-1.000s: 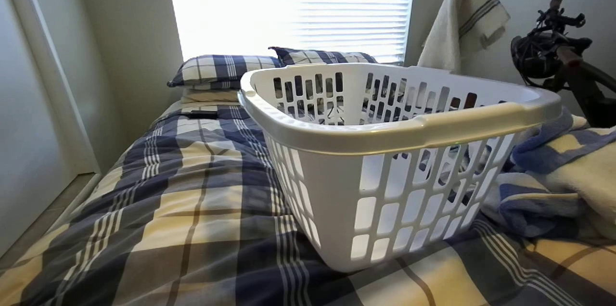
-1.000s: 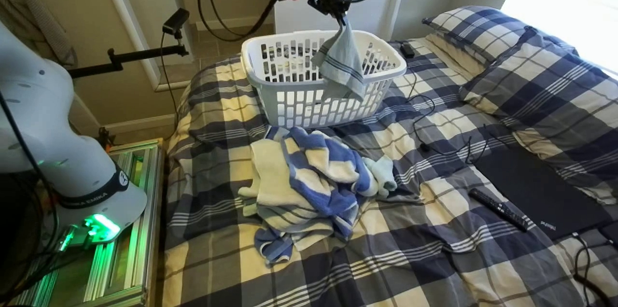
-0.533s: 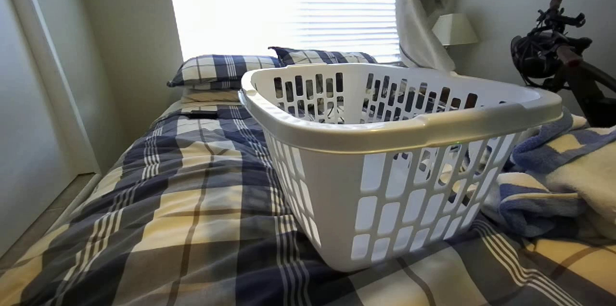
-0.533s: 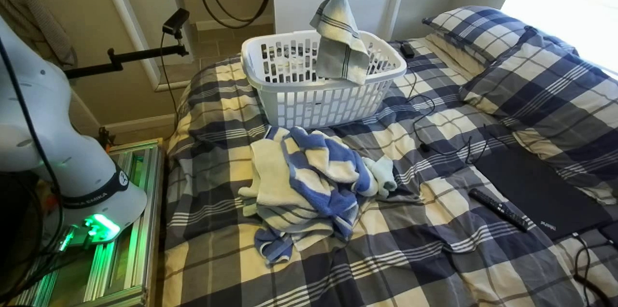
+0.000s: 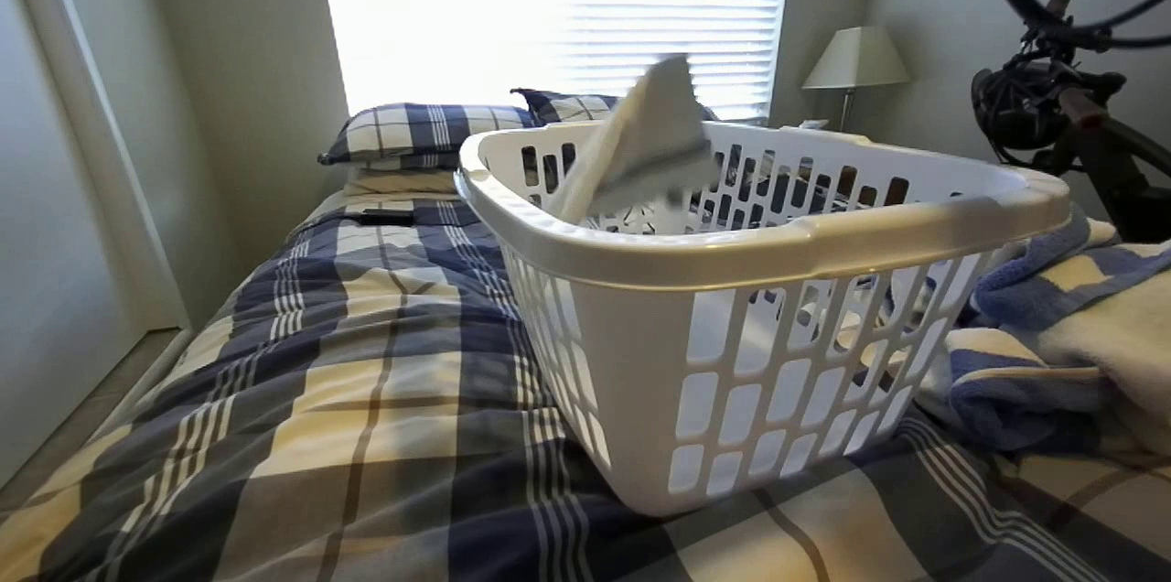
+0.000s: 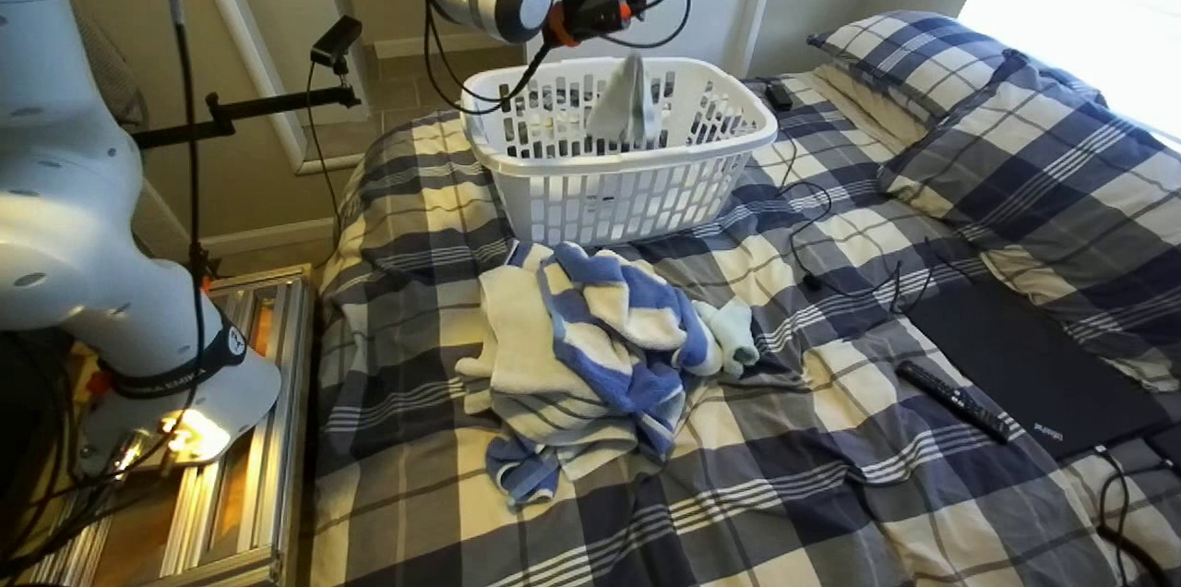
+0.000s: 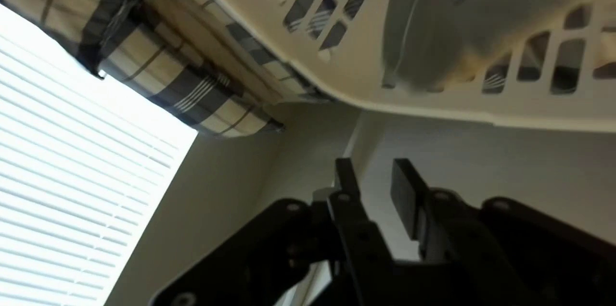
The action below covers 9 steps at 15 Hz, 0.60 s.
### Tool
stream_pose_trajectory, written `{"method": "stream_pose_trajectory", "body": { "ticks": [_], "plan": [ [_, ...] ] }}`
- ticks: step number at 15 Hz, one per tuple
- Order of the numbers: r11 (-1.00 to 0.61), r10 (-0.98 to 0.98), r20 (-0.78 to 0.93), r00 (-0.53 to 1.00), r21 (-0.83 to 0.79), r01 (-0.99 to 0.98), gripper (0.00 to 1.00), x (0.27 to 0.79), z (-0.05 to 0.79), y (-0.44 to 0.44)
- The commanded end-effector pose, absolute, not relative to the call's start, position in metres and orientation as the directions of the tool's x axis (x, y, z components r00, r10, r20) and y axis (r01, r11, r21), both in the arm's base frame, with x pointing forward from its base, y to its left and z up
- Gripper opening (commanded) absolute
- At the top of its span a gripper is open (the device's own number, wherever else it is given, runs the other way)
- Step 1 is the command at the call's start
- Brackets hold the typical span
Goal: Put the towel inside the basket
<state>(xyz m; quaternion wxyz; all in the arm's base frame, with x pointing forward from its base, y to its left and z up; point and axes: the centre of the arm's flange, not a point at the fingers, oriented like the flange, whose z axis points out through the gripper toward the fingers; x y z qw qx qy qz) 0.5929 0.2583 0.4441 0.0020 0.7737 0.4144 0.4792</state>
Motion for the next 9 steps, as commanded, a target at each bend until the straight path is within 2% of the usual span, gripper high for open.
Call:
{"method": "stream_pose_trajectory", "body": {
  "ticks": [1, 7, 9],
  "plan": [
    [-0.671, 0.670, 0.645, 0.368, 0.314, 0.671, 0.58, 0.603, 0.410, 0.231],
    [-0.690, 0.708, 0.448, 0.546, 0.274, 0.670, 0.98, 0.593, 0.429, 0.188],
    [-0.706, 0.703, 0.360, 0.613, 0.253, 0.661, 1.00, 0.578, 0.447, 0.180]
  ]
}}
